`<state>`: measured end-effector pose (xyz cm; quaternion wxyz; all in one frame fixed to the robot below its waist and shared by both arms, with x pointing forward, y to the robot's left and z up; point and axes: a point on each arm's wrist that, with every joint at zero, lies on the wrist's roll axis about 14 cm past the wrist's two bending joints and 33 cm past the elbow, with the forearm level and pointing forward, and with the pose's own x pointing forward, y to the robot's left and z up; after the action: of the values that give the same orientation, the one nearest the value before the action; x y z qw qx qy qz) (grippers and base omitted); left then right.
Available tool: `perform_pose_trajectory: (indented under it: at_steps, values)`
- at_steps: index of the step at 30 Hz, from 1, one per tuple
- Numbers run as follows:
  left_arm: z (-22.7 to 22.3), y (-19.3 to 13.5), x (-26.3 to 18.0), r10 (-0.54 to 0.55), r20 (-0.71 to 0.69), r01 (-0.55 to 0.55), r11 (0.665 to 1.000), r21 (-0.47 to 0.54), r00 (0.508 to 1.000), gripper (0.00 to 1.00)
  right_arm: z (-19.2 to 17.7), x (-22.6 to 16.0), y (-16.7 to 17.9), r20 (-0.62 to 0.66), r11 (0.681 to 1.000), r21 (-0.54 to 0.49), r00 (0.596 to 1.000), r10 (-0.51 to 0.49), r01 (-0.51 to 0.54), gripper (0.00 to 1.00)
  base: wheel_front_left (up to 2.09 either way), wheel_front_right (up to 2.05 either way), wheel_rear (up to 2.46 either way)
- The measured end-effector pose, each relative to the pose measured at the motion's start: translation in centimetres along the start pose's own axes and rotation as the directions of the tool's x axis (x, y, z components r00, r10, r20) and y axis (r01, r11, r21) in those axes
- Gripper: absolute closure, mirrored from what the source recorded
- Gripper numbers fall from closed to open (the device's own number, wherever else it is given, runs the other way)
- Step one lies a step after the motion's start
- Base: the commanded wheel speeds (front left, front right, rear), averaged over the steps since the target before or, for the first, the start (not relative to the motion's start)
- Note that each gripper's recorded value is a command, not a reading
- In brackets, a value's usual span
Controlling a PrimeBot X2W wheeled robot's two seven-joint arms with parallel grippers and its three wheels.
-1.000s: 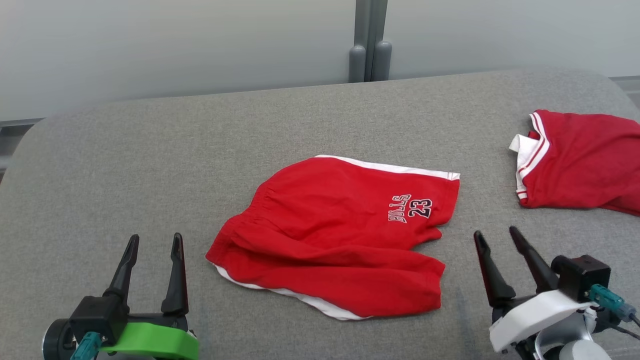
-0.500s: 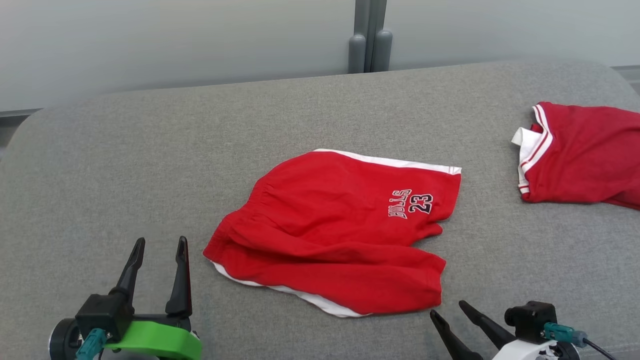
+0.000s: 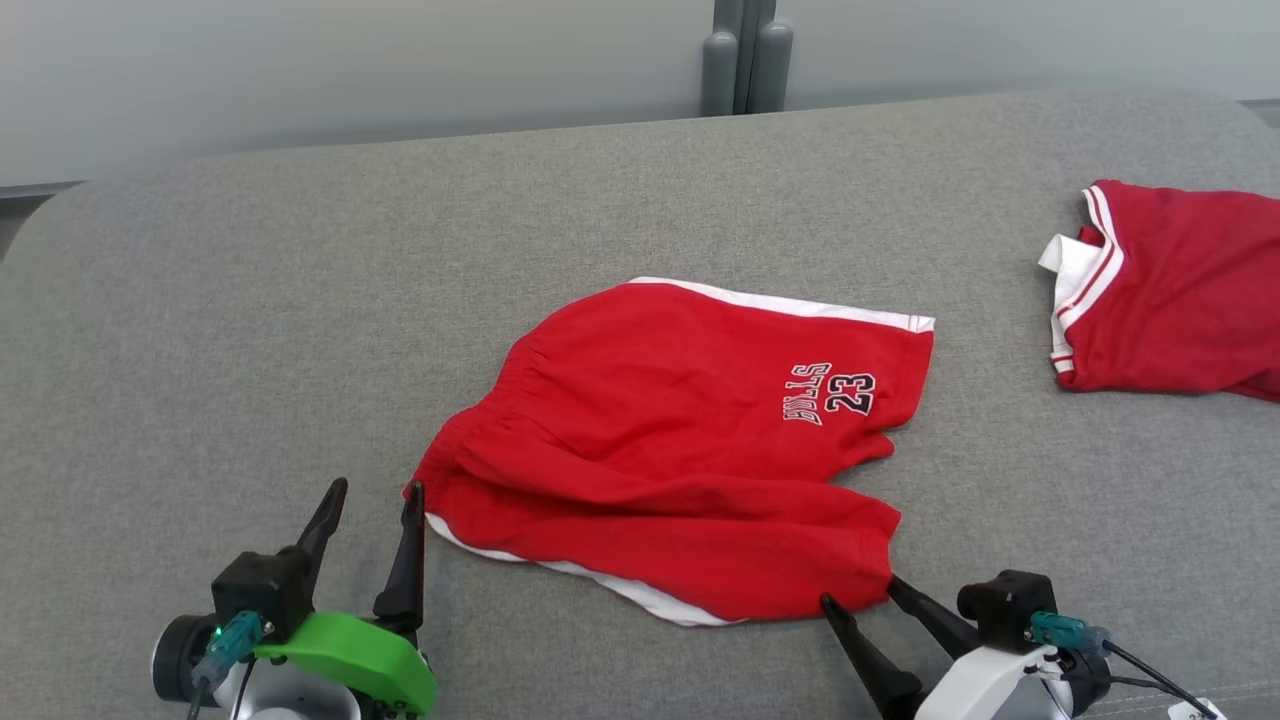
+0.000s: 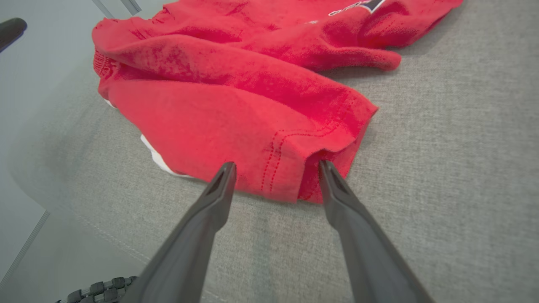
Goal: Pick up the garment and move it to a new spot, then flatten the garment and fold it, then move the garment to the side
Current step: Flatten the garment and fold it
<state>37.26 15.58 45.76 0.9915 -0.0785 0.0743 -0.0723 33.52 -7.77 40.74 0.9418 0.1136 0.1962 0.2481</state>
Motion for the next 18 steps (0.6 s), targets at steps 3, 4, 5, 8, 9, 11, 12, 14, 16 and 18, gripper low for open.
perform_pose_trajectory:
  at_steps: [3,4,5,8,9,11,12,14,16,18]
  values:
    - [-1.7,-0.1,0.3,-0.013,-0.073,0.012,1.000,-0.008,0.997,0.00,-0.2,0.5,0.4,-0.010,1.000,-0.001,1.000,0.019,-0.019,0.00,0.00,0.00,0.00]
    - [-2.3,0.0,0.4,-0.015,-0.100,0.014,1.000,-0.010,0.995,0.00,-0.4,0.7,0.5,-0.017,1.000,0.000,1.000,0.025,-0.025,0.00,0.00,0.00,0.00]
    - [-2.3,0.0,0.4,-0.015,-0.100,0.014,1.000,-0.010,0.995,0.00,-0.4,0.7,0.5,-0.017,1.000,0.000,1.000,0.025,-0.025,0.00,0.00,0.00,0.00]
    - [-3.1,0.3,1.1,-0.016,-0.140,0.015,1.000,-0.006,0.990,0.00,-0.5,1.2,1.0,-0.026,0.999,-0.003,0.998,0.049,-0.049,0.00,0.00,0.00,0.00]
    - [-3.5,0.4,1.4,-0.018,-0.159,0.017,1.000,-0.007,0.987,0.00,-0.5,1.4,1.2,-0.025,0.998,0.000,0.998,0.056,-0.056,0.00,0.00,0.00,0.00]
    - [-4.5,0.7,1.5,-0.020,-0.198,0.021,1.000,0.004,0.980,0.00,-0.8,1.6,1.6,-0.034,0.998,0.007,0.997,0.069,-0.069,0.00,0.00,0.00,0.00]
    - [-4.8,0.8,1.7,-0.024,-0.211,0.026,1.000,0.006,0.977,0.00,-1.0,1.6,1.7,-0.038,0.997,0.012,0.997,0.073,-0.073,0.00,0.00,0.00,0.00]
    - [-5.8,0.9,1.8,-0.038,-0.256,0.042,0.999,0.010,0.966,0.00,-1.2,1.6,1.7,-0.045,0.997,0.021,0.996,0.076,-0.075,0.00,0.00,0.00,0.00]
    - [-6.3,1.0,2.1,-0.044,-0.274,0.050,0.999,0.014,0.961,0.00,-1.4,1.6,1.7,-0.048,0.997,0.024,0.996,0.080,-0.079,0.00,0.00,0.00,0.00]
    - [-6.4,1.1,2.4,-0.049,-0.279,0.057,0.998,0.020,0.959,0.00,-1.7,1.5,1.7,-0.056,0.996,0.028,0.995,0.081,-0.079,0.09,0.00,0.00,0.00]
